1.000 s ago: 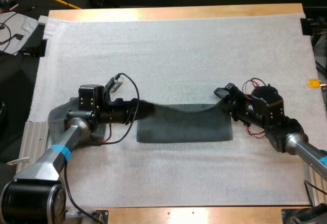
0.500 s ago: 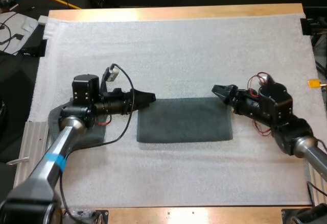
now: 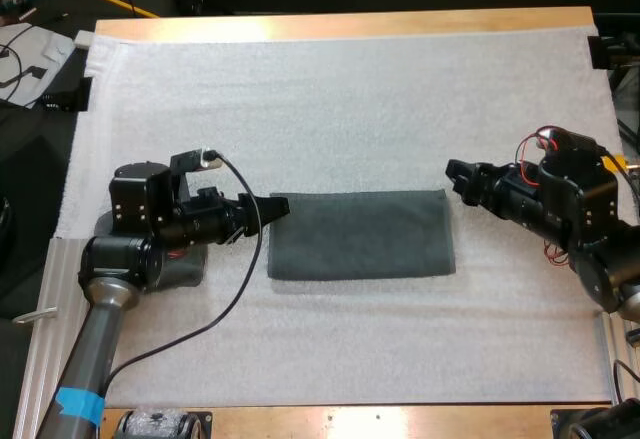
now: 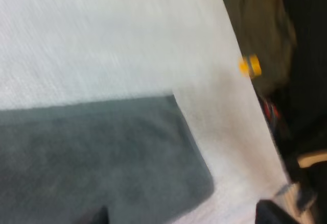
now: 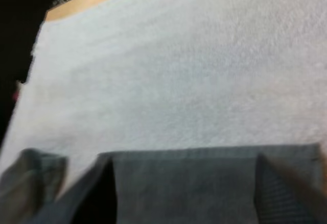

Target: Pick towel from pile, fold and stack

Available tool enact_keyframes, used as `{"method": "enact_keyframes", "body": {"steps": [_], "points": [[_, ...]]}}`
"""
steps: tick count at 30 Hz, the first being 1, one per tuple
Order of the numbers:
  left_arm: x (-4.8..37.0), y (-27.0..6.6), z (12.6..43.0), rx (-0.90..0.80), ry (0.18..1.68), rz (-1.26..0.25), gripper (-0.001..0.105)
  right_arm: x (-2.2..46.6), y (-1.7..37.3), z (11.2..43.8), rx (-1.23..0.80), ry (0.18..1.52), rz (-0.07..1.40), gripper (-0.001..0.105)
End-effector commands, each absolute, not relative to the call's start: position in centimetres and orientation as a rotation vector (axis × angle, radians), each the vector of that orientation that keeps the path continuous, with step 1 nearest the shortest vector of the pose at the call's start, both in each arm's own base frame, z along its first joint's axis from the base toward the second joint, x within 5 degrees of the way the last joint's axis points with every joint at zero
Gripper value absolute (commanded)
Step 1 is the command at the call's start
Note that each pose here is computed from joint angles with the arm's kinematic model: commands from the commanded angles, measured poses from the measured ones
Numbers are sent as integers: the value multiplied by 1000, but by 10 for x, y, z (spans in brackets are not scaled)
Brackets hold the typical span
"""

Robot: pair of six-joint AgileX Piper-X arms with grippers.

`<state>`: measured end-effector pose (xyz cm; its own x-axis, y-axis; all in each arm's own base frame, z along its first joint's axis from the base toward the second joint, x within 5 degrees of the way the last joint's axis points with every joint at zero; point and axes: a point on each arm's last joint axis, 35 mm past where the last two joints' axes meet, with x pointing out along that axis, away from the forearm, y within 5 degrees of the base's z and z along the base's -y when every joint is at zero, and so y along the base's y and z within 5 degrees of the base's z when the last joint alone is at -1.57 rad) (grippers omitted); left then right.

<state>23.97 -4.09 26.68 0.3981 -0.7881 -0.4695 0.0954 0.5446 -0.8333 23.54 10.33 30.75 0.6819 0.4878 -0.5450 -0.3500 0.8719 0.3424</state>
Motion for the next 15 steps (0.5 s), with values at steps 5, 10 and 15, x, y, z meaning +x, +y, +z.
{"method": "enact_keyframes", "body": {"steps": [5,10,15], "points": [[191,-34,283,-642,1072,-488,57,203,87,336,52,758,434,57],[163,-31,294,-584,1073,-455,57,187,79,347,-12,782,399,57],[140,-29,301,-548,1079,-430,57,176,73,350,-45,795,375,57]]}}
